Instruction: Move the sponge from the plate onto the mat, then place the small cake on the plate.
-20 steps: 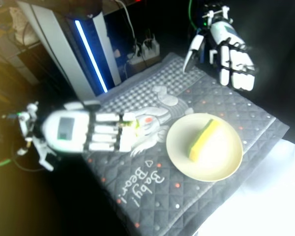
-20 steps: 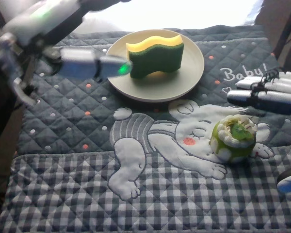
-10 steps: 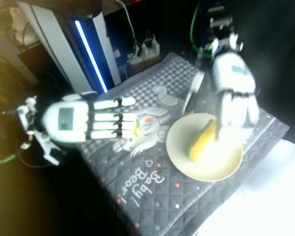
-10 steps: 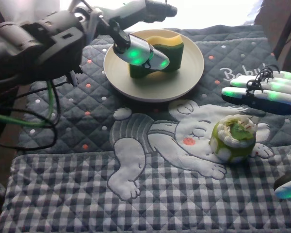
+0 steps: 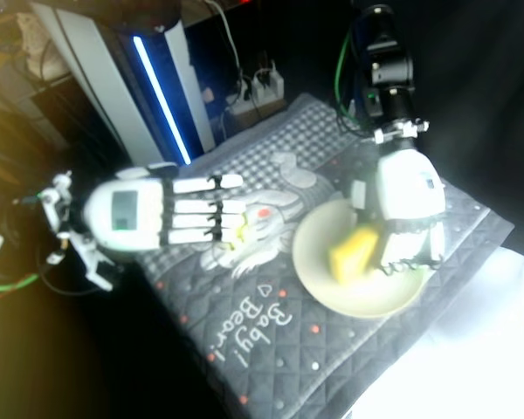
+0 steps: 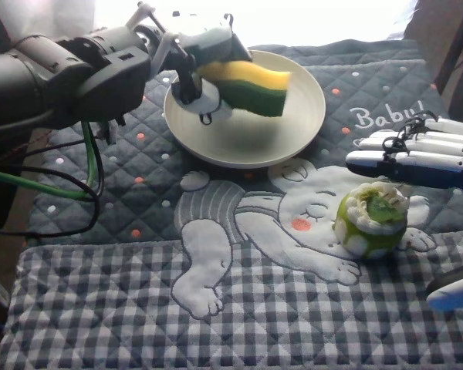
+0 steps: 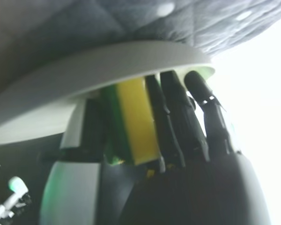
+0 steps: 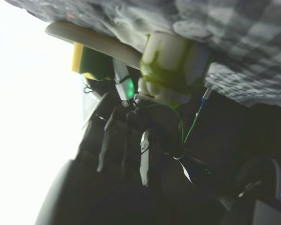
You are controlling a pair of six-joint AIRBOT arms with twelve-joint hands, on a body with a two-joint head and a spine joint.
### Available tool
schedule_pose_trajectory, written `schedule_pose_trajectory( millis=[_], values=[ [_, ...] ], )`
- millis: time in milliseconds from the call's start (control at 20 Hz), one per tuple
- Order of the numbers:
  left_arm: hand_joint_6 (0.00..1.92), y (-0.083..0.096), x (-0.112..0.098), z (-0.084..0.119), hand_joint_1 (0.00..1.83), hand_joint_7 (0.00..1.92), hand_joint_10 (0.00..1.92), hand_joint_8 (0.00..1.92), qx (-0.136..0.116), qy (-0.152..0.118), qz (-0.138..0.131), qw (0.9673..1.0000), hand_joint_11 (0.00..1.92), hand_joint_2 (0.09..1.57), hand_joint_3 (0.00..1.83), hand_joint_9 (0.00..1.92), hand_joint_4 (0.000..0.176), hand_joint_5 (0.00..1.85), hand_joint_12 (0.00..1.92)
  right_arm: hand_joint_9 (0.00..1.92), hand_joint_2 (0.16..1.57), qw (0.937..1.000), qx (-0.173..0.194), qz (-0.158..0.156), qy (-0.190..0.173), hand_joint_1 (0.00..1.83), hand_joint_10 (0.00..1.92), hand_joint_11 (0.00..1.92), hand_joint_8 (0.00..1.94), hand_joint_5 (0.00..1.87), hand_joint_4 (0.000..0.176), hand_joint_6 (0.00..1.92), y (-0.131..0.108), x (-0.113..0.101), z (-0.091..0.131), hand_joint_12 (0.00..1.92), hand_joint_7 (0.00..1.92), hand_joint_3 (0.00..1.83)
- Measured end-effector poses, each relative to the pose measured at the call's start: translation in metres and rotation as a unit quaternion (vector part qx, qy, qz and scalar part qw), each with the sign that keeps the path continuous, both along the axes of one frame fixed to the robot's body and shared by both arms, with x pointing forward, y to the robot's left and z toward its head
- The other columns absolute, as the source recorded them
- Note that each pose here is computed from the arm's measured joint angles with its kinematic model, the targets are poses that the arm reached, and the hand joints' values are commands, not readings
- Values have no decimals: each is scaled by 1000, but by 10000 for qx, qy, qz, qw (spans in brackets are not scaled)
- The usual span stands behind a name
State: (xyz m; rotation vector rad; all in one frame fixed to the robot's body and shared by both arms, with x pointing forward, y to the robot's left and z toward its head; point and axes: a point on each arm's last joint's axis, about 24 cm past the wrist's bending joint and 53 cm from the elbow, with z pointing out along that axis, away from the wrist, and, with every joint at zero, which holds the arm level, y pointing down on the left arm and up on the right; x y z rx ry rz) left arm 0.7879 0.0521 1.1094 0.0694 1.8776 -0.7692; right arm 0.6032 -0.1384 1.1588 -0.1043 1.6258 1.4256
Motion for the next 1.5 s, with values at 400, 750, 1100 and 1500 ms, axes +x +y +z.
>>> schedule_pose_trajectory(
  millis=[400,750,1100,1500],
  values=[
    [776,33,-60,113,1255,938,1008,1300,-597,-1506,-462,9857,818,1148,0,987,0,937,1478,190,879,10000,24,-30,67,506,4,0,2,175,99,2,-1,1,-1,732,176,1],
    [602,88,-141,52,1266,1015,758,1138,-181,-917,-623,9937,851,1092,3,1025,0,1080,1294,170,901,9999,61,-124,102,573,2,0,0,187,94,0,-4,6,0,678,162,5],
    [799,92,-152,-9,1254,916,1276,1307,-464,-68,-332,9983,867,1150,0,921,0,939,1541,207,933,9996,114,-255,94,563,2,0,0,198,84,0,-11,14,1,758,187,0],
    [0,105,-151,4,728,371,276,0,-572,-193,-206,9980,272,835,1,546,76,267,1384,251,802,9987,435,-58,-243,856,3,0,1,128,134,5,12,18,24,964,184,0]
  ],
)
